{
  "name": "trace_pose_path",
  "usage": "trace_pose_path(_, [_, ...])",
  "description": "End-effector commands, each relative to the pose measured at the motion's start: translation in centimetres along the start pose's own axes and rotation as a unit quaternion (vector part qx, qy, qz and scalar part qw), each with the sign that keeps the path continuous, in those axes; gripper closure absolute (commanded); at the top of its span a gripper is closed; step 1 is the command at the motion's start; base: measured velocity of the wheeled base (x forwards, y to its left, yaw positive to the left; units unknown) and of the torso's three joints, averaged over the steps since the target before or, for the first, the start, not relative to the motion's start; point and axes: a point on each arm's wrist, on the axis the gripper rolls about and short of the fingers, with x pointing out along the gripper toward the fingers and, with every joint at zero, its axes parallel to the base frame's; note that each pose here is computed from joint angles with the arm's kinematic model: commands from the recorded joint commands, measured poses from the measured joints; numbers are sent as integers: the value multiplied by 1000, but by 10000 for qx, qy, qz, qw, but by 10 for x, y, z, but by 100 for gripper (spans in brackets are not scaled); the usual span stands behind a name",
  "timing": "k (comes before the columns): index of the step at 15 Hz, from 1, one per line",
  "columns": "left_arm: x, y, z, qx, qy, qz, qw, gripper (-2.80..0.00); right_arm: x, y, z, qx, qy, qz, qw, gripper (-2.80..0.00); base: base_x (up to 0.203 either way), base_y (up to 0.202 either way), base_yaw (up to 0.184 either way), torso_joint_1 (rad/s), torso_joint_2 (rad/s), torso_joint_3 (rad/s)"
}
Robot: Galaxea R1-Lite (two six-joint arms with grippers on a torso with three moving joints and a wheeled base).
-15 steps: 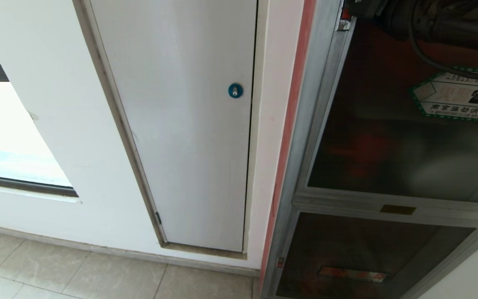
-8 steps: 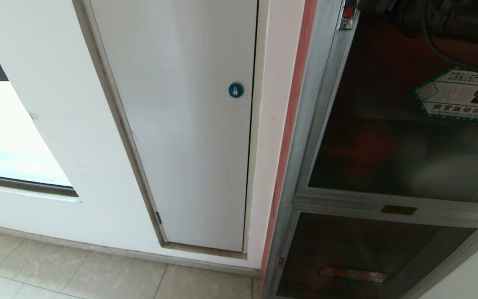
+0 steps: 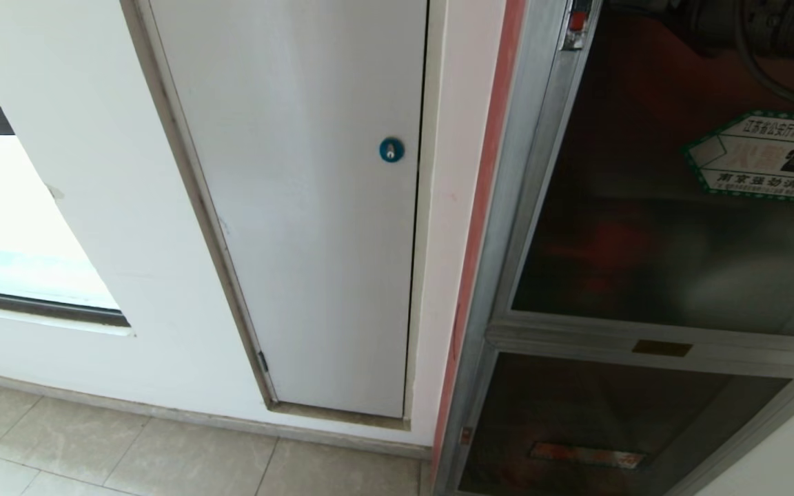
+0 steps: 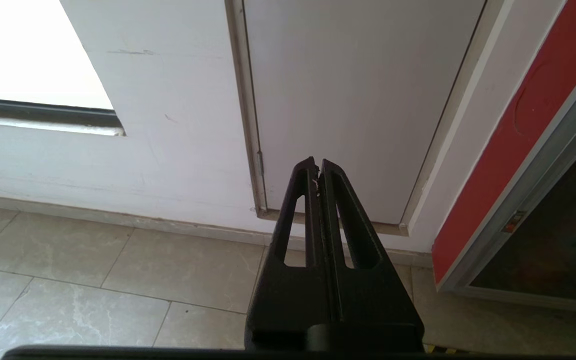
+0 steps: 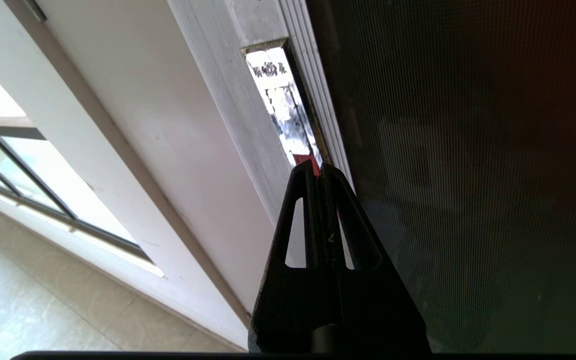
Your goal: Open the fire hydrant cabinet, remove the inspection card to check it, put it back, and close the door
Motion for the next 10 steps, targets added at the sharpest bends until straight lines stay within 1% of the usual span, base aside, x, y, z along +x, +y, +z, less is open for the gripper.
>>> trace_pose_path(1, [0,0,0,-2,3,2,10000,0,-18,5,5,17,-15,21,10000,0,0,0,0,0,0,0])
trace_pose_path(10, [0,0,0,-2,11,2,10000,0,-80,14,4,-1,90,-54,9999,0,0,0,0,0,0,0])
